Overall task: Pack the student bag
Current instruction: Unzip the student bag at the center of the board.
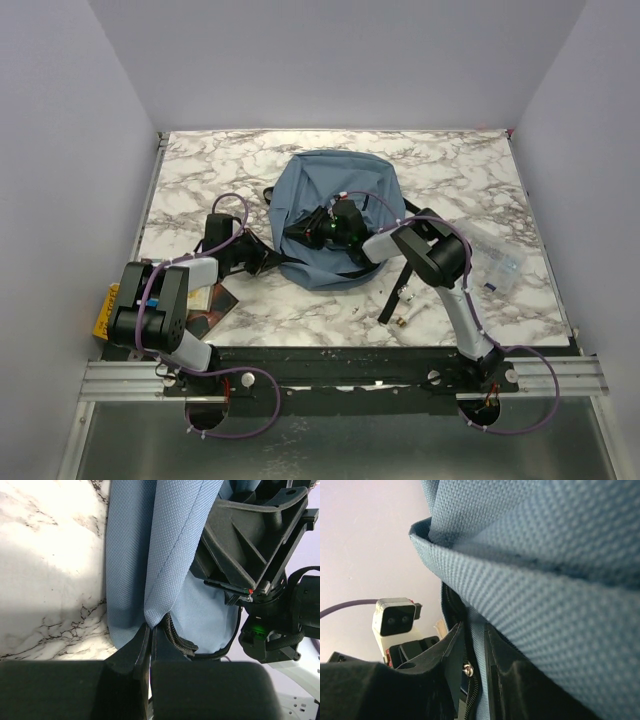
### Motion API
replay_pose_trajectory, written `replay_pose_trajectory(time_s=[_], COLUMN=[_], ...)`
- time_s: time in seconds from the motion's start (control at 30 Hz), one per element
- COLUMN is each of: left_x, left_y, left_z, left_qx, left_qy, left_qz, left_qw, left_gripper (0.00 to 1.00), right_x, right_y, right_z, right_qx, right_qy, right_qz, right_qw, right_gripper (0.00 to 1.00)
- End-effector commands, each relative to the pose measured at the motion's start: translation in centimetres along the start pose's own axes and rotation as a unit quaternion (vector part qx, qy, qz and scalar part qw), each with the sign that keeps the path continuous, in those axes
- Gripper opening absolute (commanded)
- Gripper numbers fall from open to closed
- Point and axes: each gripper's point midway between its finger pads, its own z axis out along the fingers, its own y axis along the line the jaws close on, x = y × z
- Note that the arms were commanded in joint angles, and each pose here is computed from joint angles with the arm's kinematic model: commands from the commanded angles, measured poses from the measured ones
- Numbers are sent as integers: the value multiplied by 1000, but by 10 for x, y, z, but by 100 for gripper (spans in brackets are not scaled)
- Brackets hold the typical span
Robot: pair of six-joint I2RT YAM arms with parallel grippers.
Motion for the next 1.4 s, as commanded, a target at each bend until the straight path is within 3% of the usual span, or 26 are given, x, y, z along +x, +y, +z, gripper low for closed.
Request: replay_pose_trajectory(time_s=[0.0,0.77,1.13,1.37], left_x=[-1,-6,3,4], left_y=[-12,-18,-17,-14], left_z=[-1,-2,1,3], left_qx=[14,12,8,4], left_qy=[11,7,18,20], left_qz=[6,15,17,18], left_qw=[1000,1000,1000,1000], left_gripper=[0,0,0,0], right_x=[15,48,42,36], right_y=[-12,5,5,7], right_z=[-5,-16,12,17], right_qx=[-11,-60,-63,-62], right_qy=[27,90,91,84], right_qz=[11,18,6,7], right_qw=[1000,994,994,995], right_gripper=[27,32,26,12])
